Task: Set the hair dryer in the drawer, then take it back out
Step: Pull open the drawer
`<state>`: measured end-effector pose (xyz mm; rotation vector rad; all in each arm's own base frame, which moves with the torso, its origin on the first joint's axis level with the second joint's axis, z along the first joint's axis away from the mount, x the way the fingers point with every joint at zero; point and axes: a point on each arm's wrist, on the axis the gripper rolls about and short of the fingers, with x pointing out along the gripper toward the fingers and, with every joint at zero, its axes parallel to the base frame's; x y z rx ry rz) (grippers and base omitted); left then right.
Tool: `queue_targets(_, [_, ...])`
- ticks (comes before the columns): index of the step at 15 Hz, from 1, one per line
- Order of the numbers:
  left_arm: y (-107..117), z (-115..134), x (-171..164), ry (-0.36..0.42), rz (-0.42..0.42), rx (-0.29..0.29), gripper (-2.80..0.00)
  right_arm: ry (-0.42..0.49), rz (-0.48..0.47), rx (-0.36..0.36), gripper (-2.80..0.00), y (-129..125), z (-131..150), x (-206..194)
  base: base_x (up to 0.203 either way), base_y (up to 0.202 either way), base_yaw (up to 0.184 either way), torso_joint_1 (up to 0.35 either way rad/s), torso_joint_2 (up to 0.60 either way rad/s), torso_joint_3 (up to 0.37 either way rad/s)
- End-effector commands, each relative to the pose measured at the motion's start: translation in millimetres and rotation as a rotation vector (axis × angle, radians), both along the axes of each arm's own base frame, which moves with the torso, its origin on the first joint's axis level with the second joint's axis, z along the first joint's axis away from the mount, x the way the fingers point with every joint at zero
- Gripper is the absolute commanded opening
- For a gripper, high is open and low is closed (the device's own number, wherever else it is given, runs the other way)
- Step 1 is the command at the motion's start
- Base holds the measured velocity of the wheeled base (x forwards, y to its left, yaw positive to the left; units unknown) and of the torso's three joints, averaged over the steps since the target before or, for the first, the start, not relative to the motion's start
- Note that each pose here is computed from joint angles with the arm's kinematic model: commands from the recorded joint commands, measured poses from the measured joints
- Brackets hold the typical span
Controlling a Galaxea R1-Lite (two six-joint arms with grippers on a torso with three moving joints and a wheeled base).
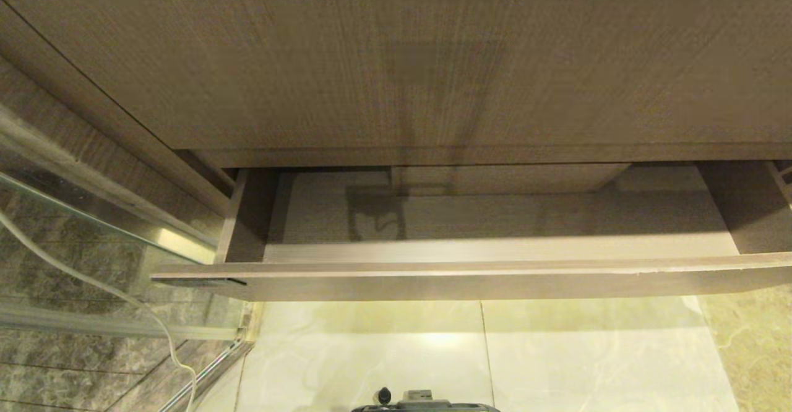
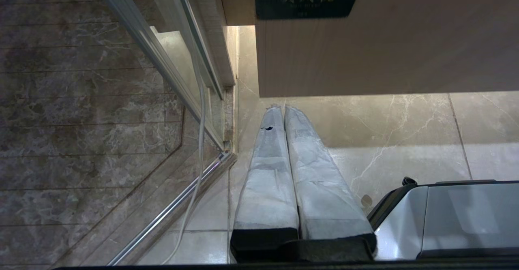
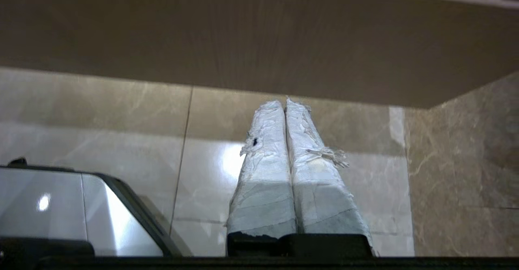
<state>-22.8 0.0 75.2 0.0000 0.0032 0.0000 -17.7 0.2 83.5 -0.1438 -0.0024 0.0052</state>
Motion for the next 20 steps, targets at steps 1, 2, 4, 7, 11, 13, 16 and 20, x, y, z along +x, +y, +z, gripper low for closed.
queue_targets(1, [0.0, 0.3, -0.1, -0.002, 0.0, -0.001, -2.8, -0.064, 0.003, 0.007, -2.8, -0.1, -1.6, -5.5, 0.0, 0.0, 0.0, 0.0, 0.0, 0.0])
queue_targets(2, [0.0, -0.2, 0.0, 0.001, 0.0, 0.0, -2.8, -0.061, 0.003, 0.009, -2.8, -0.1, -1.6, -5.3, 0.0, 0.0, 0.0, 0.0, 0.0, 0.0])
queue_targets(4, [0.0, 0.1, -0.1, 0.0, 0.0, 0.0, -2.8, -0.061, 0.003, 0.01, -2.8, -0.1, -1.6, -5.3, 0.0, 0.0, 0.0, 0.0, 0.0, 0.0])
queue_targets(7, [0.0, -0.2, -0.1, -0.001, 0.0, -0.001, -2.8, -0.059, 0.006, 0.004, -2.8, 0.0, -1.7, -5.3, 0.0, 0.0, 0.0, 0.0, 0.0, 0.0])
queue_targets(11, [0.0, 0.2, -0.1, 0.0, 0.0, 0.0, -2.8, -0.024, 0.007, 0.079, -2.8, 0.0, -5.1, -5.0, 0.0, 0.0, 0.0, 0.0, 0.0, 0.0])
queue_targets(13, [0.0, -0.2, -0.1, 0.0, 0.0, 0.0, -2.8, -0.004, -0.001, 0.122, -2.8, -0.2, -7.4, -5.0, 0.0, 0.0, 0.0, 0.0, 0.0, 0.0])
queue_targets(16, [0.0, 0.2, -0.1, 0.0, 0.0, 0.0, -2.8, -0.002, -0.005, 0.133, -2.8, -0.3, -7.6, -5.1, 0.0, 0.0, 0.0, 0.0, 0.0, 0.0])
queue_targets(20, [0.0, -0.2, -0.1, 0.0, 0.0, 0.0, -2.8, -0.002, -0.005, 0.141, -2.8, -0.3, -7.6, -5.1, 0.0, 0.0, 0.0, 0.0, 0.0, 0.0])
